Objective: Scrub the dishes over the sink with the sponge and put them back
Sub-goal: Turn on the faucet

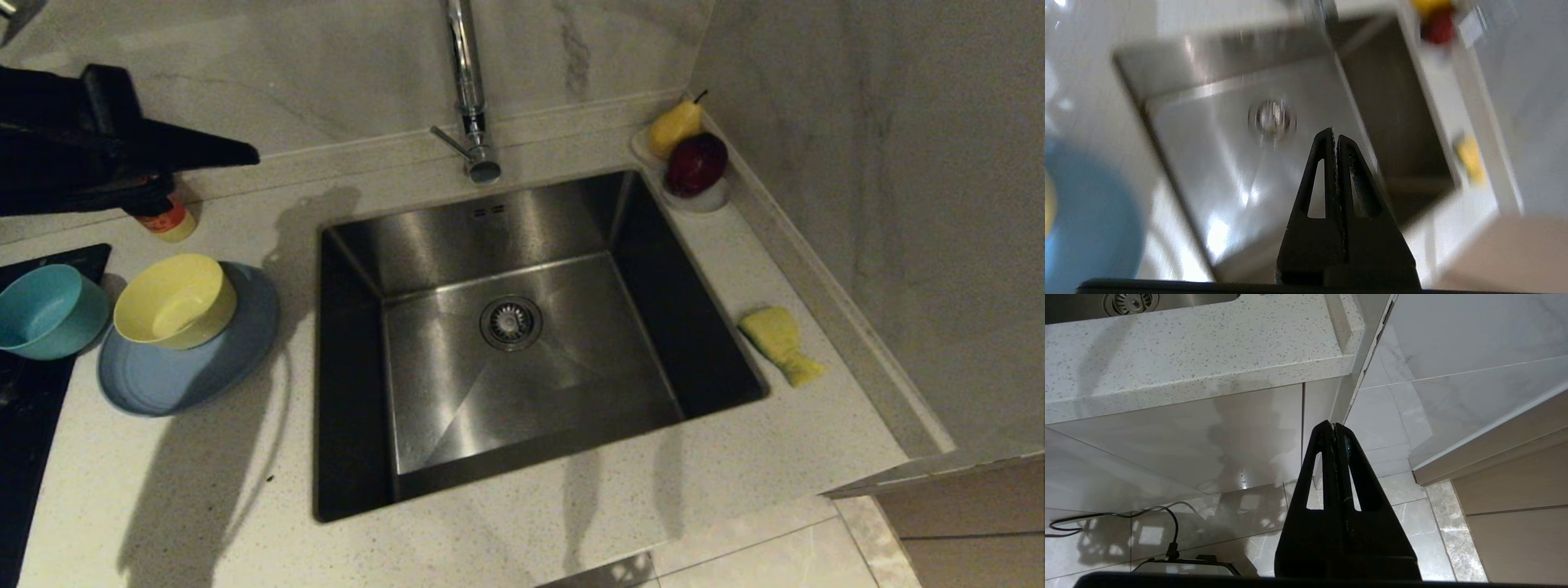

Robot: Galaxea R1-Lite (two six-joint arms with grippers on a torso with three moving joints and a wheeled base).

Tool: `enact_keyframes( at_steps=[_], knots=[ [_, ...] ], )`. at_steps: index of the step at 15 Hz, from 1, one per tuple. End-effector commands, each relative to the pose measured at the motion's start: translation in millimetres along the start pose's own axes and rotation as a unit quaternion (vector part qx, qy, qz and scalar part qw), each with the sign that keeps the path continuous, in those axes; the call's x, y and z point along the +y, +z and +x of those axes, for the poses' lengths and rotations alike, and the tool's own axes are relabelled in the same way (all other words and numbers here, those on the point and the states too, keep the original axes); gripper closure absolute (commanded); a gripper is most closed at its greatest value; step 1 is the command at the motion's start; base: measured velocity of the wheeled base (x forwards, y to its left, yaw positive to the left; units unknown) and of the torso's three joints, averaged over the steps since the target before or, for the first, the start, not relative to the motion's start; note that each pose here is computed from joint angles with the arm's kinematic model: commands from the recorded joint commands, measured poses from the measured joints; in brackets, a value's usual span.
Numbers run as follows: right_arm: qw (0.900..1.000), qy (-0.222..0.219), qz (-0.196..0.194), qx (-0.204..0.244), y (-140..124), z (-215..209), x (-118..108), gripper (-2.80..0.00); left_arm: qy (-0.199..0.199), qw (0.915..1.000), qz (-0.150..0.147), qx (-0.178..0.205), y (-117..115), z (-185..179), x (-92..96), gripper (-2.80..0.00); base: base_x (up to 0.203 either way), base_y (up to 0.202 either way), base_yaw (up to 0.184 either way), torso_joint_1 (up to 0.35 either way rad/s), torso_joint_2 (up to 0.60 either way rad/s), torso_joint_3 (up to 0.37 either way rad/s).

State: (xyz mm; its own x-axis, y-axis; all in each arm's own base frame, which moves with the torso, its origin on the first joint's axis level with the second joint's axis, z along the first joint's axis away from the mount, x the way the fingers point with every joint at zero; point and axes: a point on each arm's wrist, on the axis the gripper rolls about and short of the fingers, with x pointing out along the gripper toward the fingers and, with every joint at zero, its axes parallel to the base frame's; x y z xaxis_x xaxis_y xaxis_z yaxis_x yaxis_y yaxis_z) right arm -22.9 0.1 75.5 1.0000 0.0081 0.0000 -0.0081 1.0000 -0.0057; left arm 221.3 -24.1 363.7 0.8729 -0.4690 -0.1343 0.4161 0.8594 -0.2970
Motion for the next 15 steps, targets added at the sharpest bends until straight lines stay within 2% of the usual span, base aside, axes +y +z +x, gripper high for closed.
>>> enact_keyframes(
  at_steps=[1, 3, 5, 7, 9, 12, 15],
  knots=[
    [1.000, 0.001, 0.000, 0.000, -0.1, 0.0, 0.0, 0.00, 0.029, 0.9993, -0.018, -0.016, -5.9, 67.7, 17.6, 0.00, 0.000, 0.000, 0.000, 0.000, 0.00, 0.000],
    [1.000, 0.001, 0.000, -0.001, 0.2, -0.1, 0.0, 0.00, 0.082, 0.9945, -0.024, -0.060, -3.7, 110.1, 20.6, 0.00, 0.000, 0.000, 0.000, 0.000, 0.00, 0.000],
    [1.000, 0.001, 0.000, -0.001, 0.2, -0.1, 0.0, 0.00, 0.087, 0.9894, -0.041, -0.109, 11.9, 133.0, 16.5, 0.00, 0.000, 0.000, 0.000, 0.000, 0.00, 0.000],
    [1.000, 0.001, 0.000, -0.001, 0.2, -0.1, 0.0, 0.00, 0.075, 0.9854, -0.068, -0.137, 21.3, 153.9, 15.2, 0.00, 0.000, 0.000, 0.000, 0.000, 0.00, 0.000],
    [1.000, 0.001, 0.000, 0.000, -0.2, 0.0, 0.0, 0.00, 0.067, 0.9856, -0.088, -0.128, 11.0, 177.8, 21.1, 0.00, 0.000, 0.000, 0.000, 0.000, 0.00, 0.000],
    [1.000, 0.001, 0.000, 0.000, -0.2, 0.0, 0.0, 0.00, 0.028, 0.9818, -0.104, -0.156, 8.0, 193.2, 24.8, 0.00, 0.000, 0.000, 0.000, 0.000, 0.00, 0.000],
    [1.000, 0.001, 0.000, -0.001, 0.1, -0.1, 0.0, 0.00, 0.016, 0.9802, -0.110, -0.164, -0.1, 207.6, 31.1, 0.00, 0.000, 0.000, 0.000, 0.000, 0.00, 0.000]
  ],
)
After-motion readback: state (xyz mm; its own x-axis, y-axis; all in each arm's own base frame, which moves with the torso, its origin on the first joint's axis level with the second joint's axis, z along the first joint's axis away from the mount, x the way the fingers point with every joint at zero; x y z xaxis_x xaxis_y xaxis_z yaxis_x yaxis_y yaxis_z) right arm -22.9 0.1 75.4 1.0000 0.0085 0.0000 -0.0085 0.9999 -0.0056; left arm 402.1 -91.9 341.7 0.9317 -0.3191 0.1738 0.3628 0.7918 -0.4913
